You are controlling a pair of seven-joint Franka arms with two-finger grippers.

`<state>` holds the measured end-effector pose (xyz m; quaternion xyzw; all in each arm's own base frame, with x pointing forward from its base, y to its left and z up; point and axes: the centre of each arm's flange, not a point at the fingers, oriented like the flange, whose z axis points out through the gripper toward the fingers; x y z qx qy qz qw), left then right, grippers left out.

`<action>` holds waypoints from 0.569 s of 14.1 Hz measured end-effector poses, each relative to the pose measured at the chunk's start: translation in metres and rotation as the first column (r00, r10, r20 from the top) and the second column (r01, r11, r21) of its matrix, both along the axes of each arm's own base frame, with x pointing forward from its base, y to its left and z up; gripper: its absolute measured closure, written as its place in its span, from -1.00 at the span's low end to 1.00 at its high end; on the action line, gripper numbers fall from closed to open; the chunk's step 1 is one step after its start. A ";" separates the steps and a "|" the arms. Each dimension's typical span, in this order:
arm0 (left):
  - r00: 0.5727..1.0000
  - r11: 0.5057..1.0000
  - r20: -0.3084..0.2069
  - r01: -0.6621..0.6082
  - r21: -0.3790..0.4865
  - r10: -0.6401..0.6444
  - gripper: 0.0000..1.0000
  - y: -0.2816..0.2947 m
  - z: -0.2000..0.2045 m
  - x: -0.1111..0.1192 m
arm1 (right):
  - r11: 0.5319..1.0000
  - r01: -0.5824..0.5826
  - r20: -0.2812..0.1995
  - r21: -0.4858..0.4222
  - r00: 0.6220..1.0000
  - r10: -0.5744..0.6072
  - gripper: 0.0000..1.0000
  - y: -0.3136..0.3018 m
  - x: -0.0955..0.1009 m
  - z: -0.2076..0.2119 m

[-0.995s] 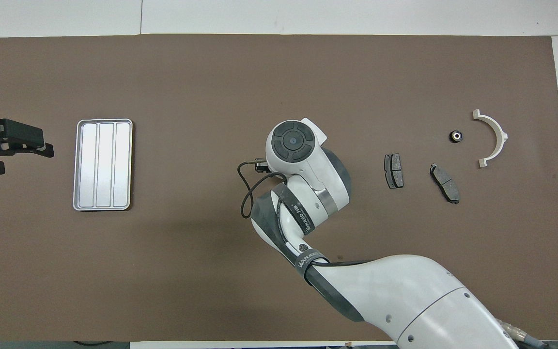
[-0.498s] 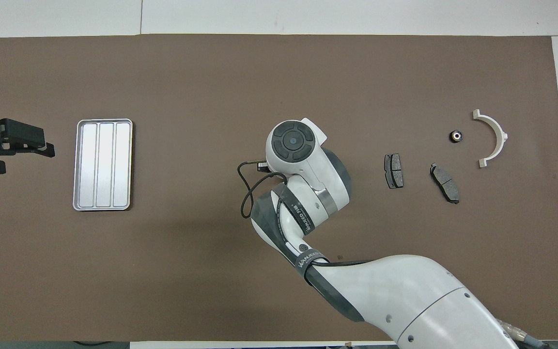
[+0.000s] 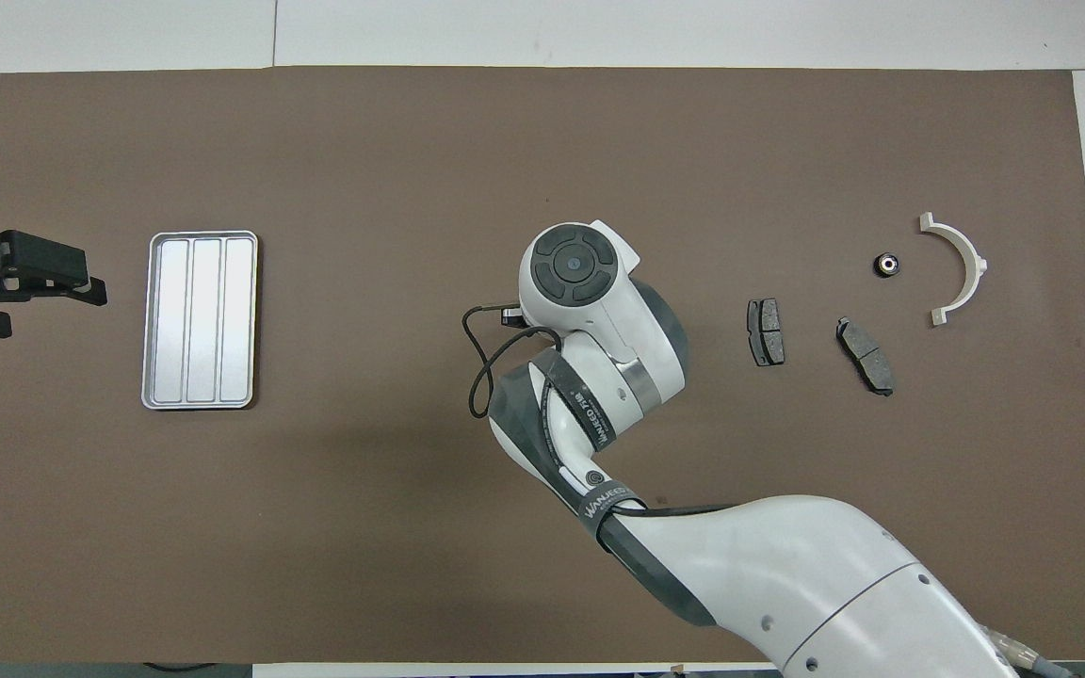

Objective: Place bearing gear from tray to pile
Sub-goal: 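Reach and grasp the second bearing at center with the right gripper, then carry the bearing beside the white arc and open the right gripper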

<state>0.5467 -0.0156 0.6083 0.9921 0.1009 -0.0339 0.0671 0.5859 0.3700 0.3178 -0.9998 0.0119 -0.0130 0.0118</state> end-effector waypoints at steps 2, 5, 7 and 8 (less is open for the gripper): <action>1.000 1.000 0.001 -0.005 0.001 0.005 -1.00 0.003 0.000 0.000 | 1.000 0.030 0.017 0.003 0.999 -0.030 0.52 -0.028 0.019 0.037; 1.000 0.998 0.001 0.017 0.066 -0.017 -1.00 0.001 -0.001 0.000 | 1.000 -0.018 0.034 -0.005 0.999 0.018 0.52 -0.126 0.053 0.097; 0.999 0.996 0.003 0.036 0.080 -0.037 -1.00 -0.009 -0.001 0.000 | 0.997 -0.078 0.041 -0.015 0.996 0.079 0.52 -0.212 0.073 0.117; 0.999 0.996 0.004 0.040 0.081 -0.040 -1.00 -0.010 -0.001 0.000 | 0.994 -0.110 0.042 -0.021 0.993 0.111 0.52 -0.255 0.082 0.118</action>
